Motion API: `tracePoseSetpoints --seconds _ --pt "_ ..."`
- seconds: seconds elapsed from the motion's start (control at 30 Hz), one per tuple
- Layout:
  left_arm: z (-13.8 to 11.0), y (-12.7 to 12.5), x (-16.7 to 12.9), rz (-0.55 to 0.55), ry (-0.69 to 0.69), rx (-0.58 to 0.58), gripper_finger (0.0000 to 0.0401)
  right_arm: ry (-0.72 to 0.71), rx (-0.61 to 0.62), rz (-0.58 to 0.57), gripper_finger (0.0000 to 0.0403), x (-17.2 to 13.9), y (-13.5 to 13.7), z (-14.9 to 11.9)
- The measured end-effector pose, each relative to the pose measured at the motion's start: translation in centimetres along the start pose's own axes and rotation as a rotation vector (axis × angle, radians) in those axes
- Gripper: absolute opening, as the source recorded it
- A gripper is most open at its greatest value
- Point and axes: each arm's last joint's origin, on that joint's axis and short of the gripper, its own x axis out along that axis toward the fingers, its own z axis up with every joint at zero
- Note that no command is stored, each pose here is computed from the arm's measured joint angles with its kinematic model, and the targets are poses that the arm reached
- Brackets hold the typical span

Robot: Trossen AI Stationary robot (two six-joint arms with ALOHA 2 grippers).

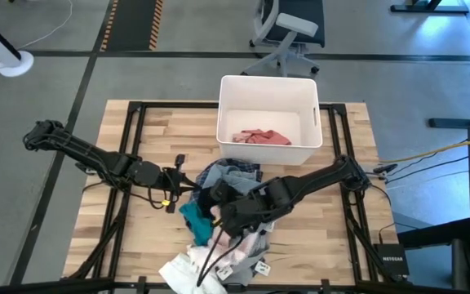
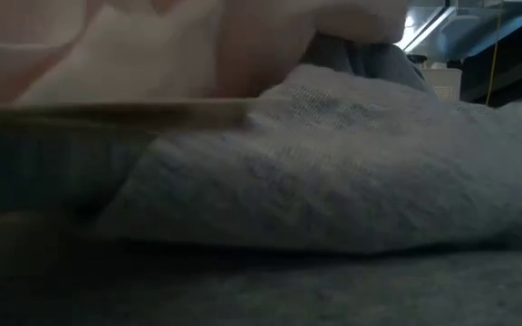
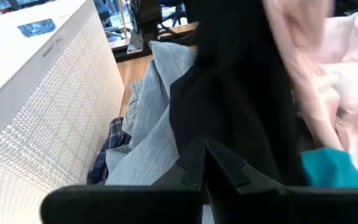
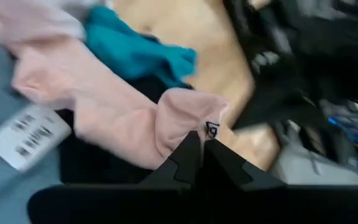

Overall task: Sort clothes
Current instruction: Put the orange sock into the white laundry bin

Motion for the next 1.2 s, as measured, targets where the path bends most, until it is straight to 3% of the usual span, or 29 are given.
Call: tracePoseSetpoints --seconds 0.37,0.63,0.87,1.2 --pt "0.0 0.0 0.0 0.0 -0.001 0.0 0.0 0.115 0.078 -0.305 0.0032 -7.5 -2.8 -3.3" --pt "0.0 0.0 0.0 0.0 -0.001 0.0 0.0 0.3 0.21 -0.435 0.0032 -11.2 -5.8 -9.2" --pt "0.0 0.0 0.0 0.0 -0.001 0.0 0.0 0.428 0.361 -0.502 0.0032 -12.0 -9.4 -15.2" --pt "0.0 0.0 0.0 0.0 0.0 -0.036 0.0 0.653 0.596 -0.509 0.0032 -10.7 -12.5 -23.8"
